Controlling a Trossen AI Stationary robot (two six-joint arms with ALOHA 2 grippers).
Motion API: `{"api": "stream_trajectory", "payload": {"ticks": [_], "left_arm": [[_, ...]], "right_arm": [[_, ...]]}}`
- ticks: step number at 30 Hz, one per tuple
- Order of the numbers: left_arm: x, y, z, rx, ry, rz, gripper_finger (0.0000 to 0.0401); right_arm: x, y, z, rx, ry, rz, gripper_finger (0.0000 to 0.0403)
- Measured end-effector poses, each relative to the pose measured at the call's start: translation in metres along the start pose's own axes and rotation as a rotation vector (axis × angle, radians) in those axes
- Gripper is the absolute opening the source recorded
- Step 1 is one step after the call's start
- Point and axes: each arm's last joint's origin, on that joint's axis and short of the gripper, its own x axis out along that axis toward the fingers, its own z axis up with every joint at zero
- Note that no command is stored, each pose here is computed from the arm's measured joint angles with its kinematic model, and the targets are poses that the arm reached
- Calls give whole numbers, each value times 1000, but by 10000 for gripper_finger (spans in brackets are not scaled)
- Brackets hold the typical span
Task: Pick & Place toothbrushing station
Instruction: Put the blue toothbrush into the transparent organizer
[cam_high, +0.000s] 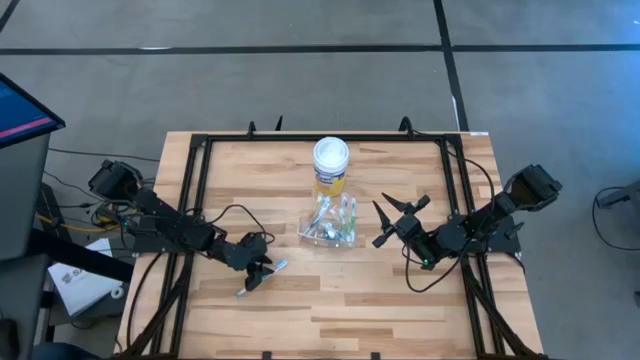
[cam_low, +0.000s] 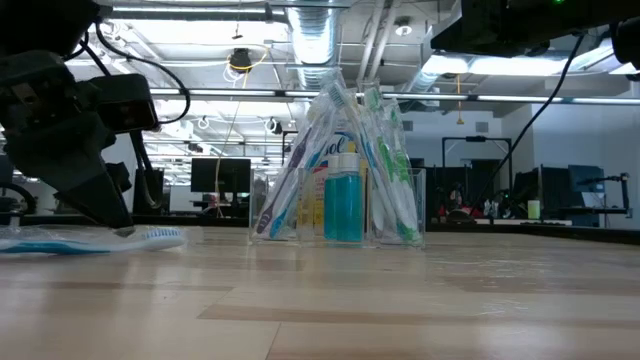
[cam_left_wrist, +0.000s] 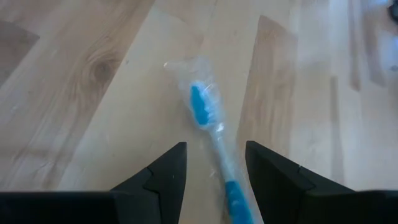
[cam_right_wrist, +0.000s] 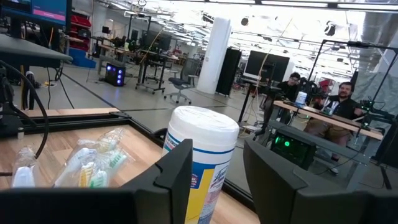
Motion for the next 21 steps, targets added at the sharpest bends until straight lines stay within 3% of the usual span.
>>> {"api": "stream_trajectory", "payload": {"ticks": [21], "left_arm": [[8, 1, -8, -35, 38, 29, 159]], "right_arm": [[0, 0, 0, 0, 0, 0, 133]]}}
